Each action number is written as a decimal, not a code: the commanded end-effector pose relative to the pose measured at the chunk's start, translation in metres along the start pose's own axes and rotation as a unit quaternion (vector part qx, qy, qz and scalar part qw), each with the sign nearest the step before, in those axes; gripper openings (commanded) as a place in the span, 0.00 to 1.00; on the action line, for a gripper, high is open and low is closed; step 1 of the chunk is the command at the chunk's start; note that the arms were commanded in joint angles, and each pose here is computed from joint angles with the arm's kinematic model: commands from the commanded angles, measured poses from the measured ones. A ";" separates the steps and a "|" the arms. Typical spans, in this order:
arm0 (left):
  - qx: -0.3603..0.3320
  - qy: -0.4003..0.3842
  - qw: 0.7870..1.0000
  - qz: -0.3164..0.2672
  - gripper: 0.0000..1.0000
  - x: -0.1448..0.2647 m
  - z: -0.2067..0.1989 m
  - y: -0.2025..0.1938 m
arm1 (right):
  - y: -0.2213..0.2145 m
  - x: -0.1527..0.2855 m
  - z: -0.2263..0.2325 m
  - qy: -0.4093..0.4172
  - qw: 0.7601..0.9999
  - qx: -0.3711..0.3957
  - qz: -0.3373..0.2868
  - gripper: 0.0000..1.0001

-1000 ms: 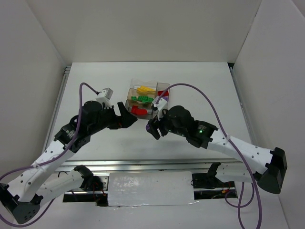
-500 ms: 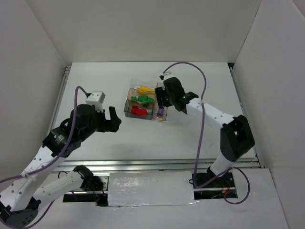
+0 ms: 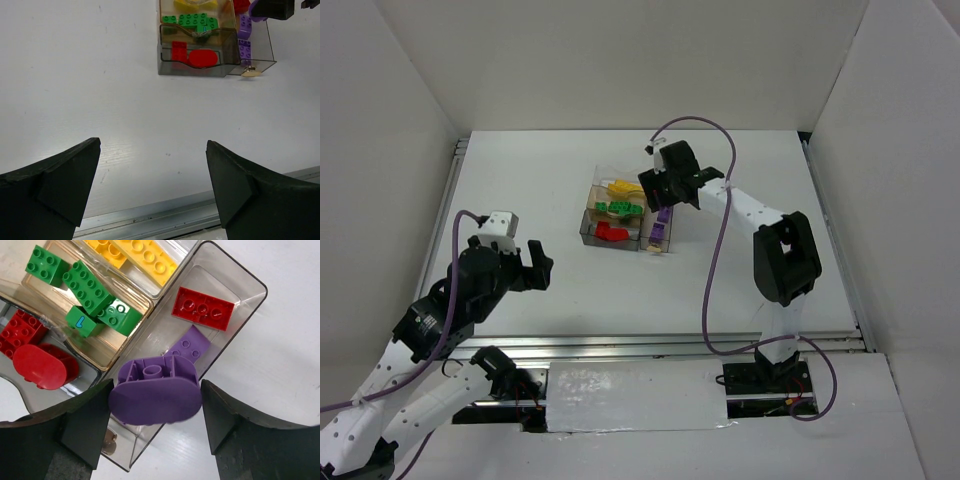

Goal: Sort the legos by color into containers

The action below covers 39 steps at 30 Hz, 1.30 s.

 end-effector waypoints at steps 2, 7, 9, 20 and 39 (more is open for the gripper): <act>-0.001 0.009 1.000 -0.021 0.99 -0.002 0.001 0.008 | 0.010 0.009 0.008 0.044 0.998 0.040 0.007 0.79; -0.002 0.005 1.000 -0.022 0.99 -0.003 0.001 0.008 | 0.006 0.019 0.015 0.093 0.993 0.060 0.029 0.79; -0.002 0.005 1.000 -0.023 0.99 -0.003 0.001 0.008 | 0.003 0.018 0.014 0.087 0.995 0.051 0.023 0.79; -0.004 0.004 1.000 -0.016 0.99 -0.006 -0.001 0.007 | 0.064 -0.030 -0.022 0.017 0.998 -0.050 -0.022 0.81; -0.011 -0.004 1.000 -0.003 0.99 -0.013 -0.003 0.005 | 0.037 -0.074 -0.042 0.018 0.997 0.047 0.062 0.76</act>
Point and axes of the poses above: each gripper's point midway between its finger pads, its own x axis back along the fingers, its own z axis along the line the jaws close on, y = z × x, the point moved 8 cm from there along x, back along the fingers, and after that the axes turned 12 degrees about -x, right-handed, at the moved point
